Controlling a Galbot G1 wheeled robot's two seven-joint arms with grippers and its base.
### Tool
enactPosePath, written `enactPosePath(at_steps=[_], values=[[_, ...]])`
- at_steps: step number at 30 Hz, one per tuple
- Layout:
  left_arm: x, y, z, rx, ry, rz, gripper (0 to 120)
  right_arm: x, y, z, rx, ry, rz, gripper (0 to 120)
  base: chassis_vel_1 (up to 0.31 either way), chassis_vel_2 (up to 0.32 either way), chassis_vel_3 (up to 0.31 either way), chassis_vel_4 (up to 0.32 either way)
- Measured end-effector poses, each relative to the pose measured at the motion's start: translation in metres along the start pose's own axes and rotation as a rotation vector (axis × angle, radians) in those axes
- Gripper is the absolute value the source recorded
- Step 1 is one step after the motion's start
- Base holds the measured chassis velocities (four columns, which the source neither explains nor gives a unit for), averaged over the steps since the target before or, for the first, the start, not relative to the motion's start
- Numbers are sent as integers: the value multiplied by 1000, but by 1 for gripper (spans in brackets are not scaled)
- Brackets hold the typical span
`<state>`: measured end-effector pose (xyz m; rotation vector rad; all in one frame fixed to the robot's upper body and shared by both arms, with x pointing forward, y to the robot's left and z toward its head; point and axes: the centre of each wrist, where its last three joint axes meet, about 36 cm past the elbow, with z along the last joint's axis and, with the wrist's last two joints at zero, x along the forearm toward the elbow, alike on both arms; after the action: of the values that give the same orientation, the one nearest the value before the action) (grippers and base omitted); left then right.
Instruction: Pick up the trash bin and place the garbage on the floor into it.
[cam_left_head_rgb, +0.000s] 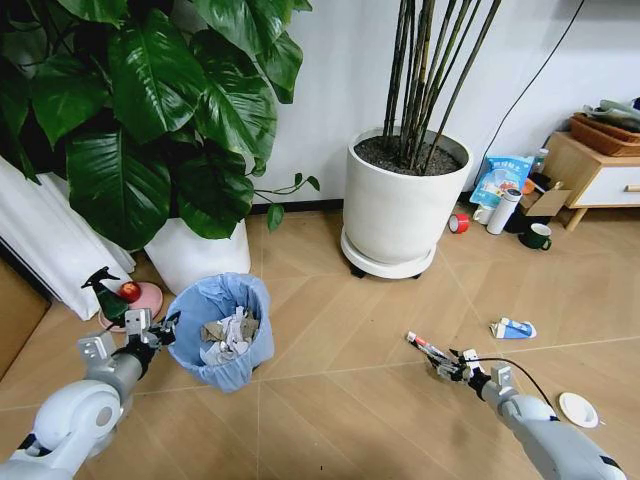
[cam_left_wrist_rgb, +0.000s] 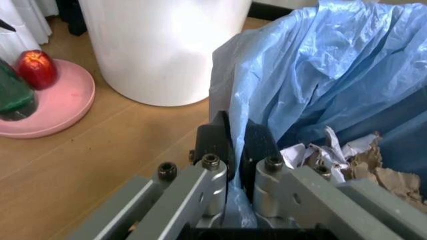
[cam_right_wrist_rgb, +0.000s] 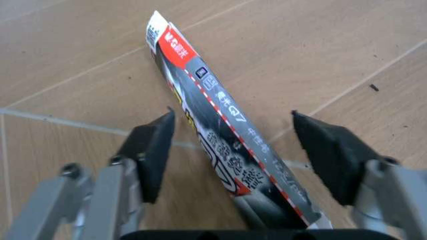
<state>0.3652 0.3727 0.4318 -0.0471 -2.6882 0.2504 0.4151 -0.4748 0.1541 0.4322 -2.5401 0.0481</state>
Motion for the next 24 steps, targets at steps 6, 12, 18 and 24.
enactPosePath(at_steps=[6, 12, 18, 24], values=[[-1, 1, -1, -2, 0, 0, 0, 1, -2, 1, 3, 17, -4, 40, 0, 0, 0, 0], [-1, 1, -1, -2, 1, 2, 0, 4, -3, 3, 3, 29, -12, 19, 0, 0, 0, 0], [-1, 1, -1, -1, 1, 3, 0, 5, -2, 3, 4, 23, -25, 0, 0, 0, 0, 0], [0, 1, 1, -1, 6, 4, 0, 7, 8, -13, 29, -48, -77, 0, 0, 0, 0, 0]])
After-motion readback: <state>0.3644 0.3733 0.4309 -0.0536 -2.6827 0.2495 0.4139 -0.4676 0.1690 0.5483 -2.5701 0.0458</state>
